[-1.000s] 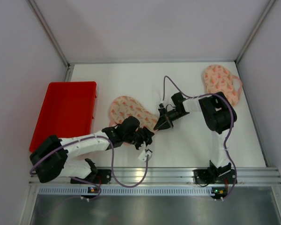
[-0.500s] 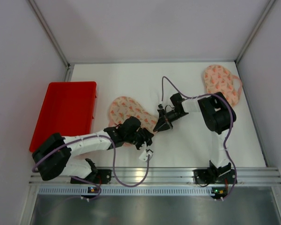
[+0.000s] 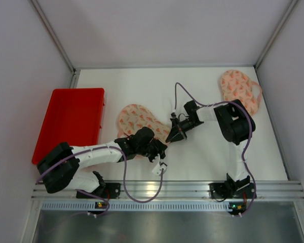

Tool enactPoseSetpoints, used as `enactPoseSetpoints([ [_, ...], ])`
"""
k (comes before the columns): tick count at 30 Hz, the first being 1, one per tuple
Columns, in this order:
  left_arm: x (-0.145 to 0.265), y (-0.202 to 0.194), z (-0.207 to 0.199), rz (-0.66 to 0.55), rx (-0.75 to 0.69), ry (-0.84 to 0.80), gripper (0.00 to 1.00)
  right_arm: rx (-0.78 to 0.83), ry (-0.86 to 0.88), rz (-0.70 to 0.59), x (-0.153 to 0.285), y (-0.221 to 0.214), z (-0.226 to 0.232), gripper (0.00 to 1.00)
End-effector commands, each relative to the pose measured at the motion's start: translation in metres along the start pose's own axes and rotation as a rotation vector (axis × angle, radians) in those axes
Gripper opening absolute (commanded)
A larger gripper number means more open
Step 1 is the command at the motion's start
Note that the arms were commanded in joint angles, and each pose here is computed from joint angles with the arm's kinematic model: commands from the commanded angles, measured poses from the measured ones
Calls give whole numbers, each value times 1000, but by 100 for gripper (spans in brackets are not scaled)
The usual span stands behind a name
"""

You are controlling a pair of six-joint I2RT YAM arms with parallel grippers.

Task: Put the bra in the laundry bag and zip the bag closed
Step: Zip the zipper on the laundry bag.

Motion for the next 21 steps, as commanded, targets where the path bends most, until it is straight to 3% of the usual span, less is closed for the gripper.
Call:
enactPoseSetpoints([
  [1, 4, -1, 26, 6, -53, 87, 19, 37, 10, 25, -3, -8, 14, 0],
  [4, 8, 2, 22, 5, -56, 89, 9, 39, 9, 25, -3, -7, 14, 0],
  [9, 17, 4, 14, 22, -53, 68, 0, 44, 9, 22, -2, -7, 14, 0],
  [21, 38, 15, -17, 30, 37, 4, 0, 58, 19, -18, 10, 3, 13, 0],
])
Point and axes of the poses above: each gripper's point midway between its finger pads, its own x axis back along the fingers, its own z axis along the line the jaws close on, y = z × x, the point moved 3 cm from there along x, back along the fingers, and after that the axes turned 11 degrees about -x, right-handed, at the moved point
